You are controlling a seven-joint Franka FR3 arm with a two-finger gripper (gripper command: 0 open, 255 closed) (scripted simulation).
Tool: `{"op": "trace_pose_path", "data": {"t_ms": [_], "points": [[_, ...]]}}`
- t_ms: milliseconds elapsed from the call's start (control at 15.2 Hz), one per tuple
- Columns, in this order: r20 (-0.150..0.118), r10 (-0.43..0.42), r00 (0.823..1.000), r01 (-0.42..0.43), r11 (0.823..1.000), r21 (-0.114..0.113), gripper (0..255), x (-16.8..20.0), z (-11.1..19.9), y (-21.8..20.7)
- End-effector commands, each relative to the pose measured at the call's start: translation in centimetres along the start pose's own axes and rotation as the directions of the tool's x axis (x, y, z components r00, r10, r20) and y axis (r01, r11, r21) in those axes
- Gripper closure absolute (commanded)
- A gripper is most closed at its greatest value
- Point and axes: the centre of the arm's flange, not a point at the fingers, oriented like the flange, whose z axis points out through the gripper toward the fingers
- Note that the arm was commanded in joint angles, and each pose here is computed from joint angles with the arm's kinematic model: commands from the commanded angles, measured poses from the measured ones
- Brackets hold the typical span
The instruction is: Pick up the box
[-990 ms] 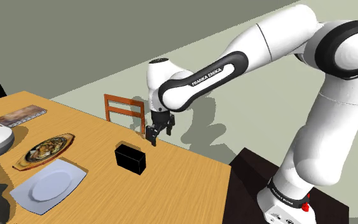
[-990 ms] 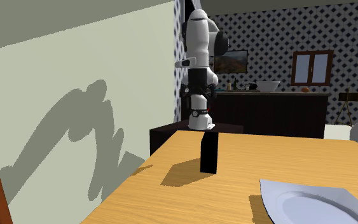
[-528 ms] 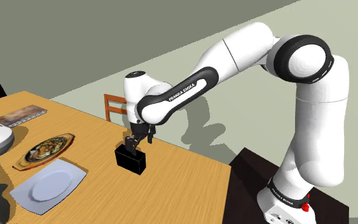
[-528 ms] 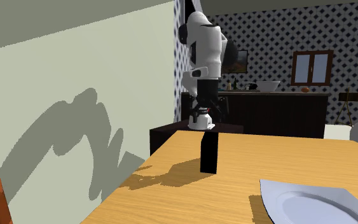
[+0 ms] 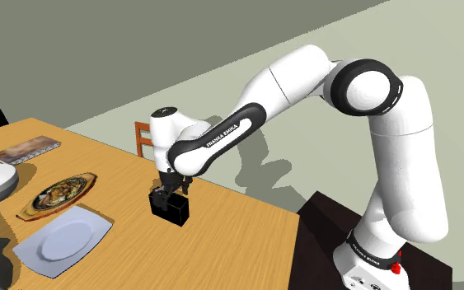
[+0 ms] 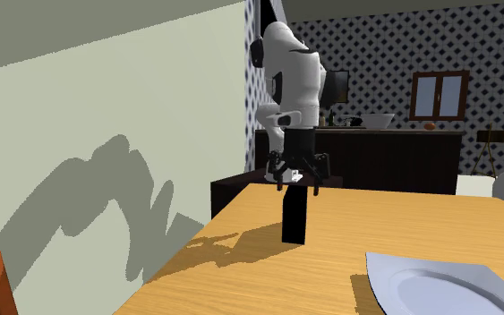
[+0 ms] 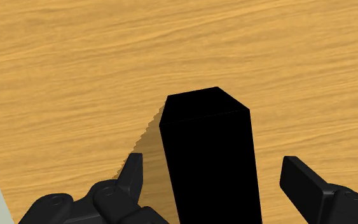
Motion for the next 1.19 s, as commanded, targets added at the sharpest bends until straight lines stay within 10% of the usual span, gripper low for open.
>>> {"op": "trace_pose_path", "data": {"t_ms": [0, 198, 264, 1122], "points": [[0.0, 0.0, 1.0, 0.0, 1.0, 0.0, 0, 0.1, 1.1, 0.1], [0.0, 0.0, 1.0, 0.0, 1.0, 0.0, 0, 0.1, 1.9, 0.0], [0.0, 0.0, 1.0, 0.0, 1.0, 0.0, 255, 0.1, 1.9, 0.1], [0.0, 0.0, 1.0, 0.0, 1.0, 0.0, 255, 0.1, -0.2, 0.1]]}}
